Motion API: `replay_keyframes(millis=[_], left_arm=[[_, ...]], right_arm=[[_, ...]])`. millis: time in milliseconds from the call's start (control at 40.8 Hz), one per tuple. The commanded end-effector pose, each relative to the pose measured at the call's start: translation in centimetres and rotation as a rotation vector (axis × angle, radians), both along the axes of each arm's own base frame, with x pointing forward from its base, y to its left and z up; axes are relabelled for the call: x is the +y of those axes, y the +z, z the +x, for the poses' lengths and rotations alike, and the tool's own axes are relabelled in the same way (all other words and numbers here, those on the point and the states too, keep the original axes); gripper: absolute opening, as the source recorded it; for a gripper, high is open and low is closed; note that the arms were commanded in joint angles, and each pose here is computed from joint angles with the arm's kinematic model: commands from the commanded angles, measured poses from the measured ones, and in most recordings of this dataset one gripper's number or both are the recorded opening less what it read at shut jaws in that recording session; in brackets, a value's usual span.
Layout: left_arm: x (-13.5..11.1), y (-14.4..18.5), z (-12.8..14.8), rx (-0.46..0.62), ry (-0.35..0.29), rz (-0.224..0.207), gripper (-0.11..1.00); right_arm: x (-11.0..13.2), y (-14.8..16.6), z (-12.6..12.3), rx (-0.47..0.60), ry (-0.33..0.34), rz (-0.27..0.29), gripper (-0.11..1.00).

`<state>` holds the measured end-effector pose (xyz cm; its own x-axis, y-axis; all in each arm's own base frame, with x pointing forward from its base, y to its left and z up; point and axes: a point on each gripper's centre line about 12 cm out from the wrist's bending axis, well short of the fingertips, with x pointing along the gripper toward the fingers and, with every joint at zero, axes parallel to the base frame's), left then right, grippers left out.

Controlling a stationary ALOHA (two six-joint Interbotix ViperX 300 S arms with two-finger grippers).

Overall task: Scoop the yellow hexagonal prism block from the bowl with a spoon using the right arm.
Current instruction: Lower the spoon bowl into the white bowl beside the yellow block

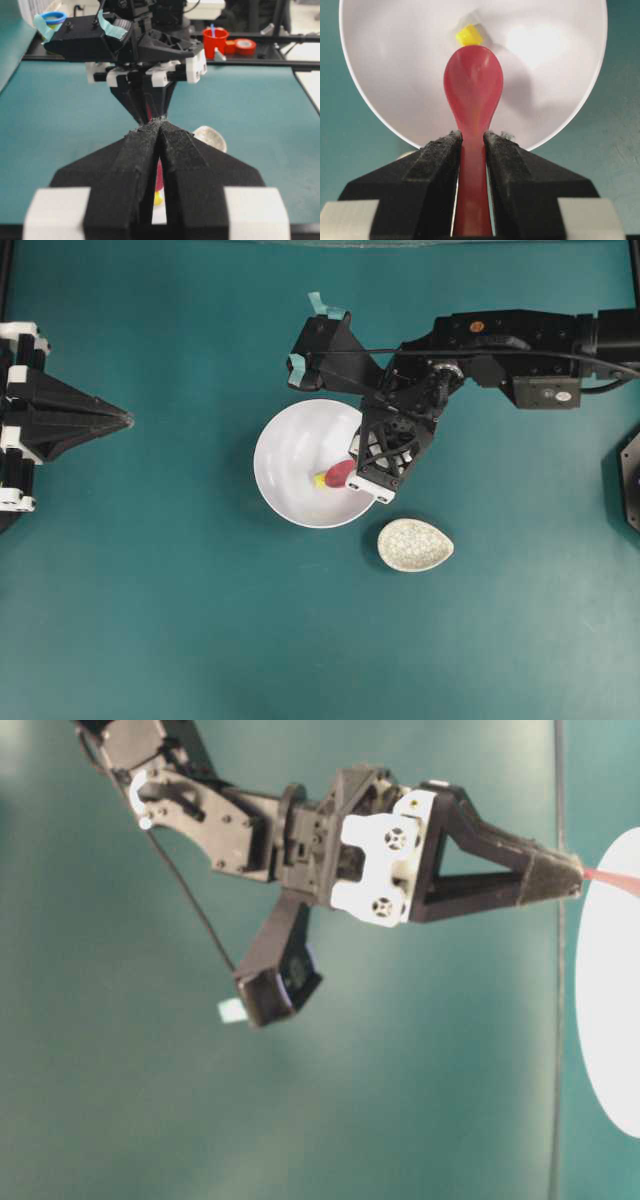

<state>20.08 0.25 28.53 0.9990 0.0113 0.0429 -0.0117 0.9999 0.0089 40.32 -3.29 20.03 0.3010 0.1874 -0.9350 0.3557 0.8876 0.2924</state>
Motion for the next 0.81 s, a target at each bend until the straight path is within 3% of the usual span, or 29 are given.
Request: replay_keyframes(millis=[0,343,784], left_arm=[[0.1,1.0,0.2,-0.026,0.002,0.003,-0.01],[0.1,1.0,0.2,-0.026,0.002,0.003,-0.01],[0.1,1.1,0.2,-0.029,0.002,0.002,-0.01]], right_arm=[[0.1,0.9,0.3,-0.030,0.005,-0.007,0.24],[1.4,0.8,0.4,-0.028,0.027,-0.004,0.24],[1.2,-0.1,1.0,-0.048,0.020,-0.014,0.24]])
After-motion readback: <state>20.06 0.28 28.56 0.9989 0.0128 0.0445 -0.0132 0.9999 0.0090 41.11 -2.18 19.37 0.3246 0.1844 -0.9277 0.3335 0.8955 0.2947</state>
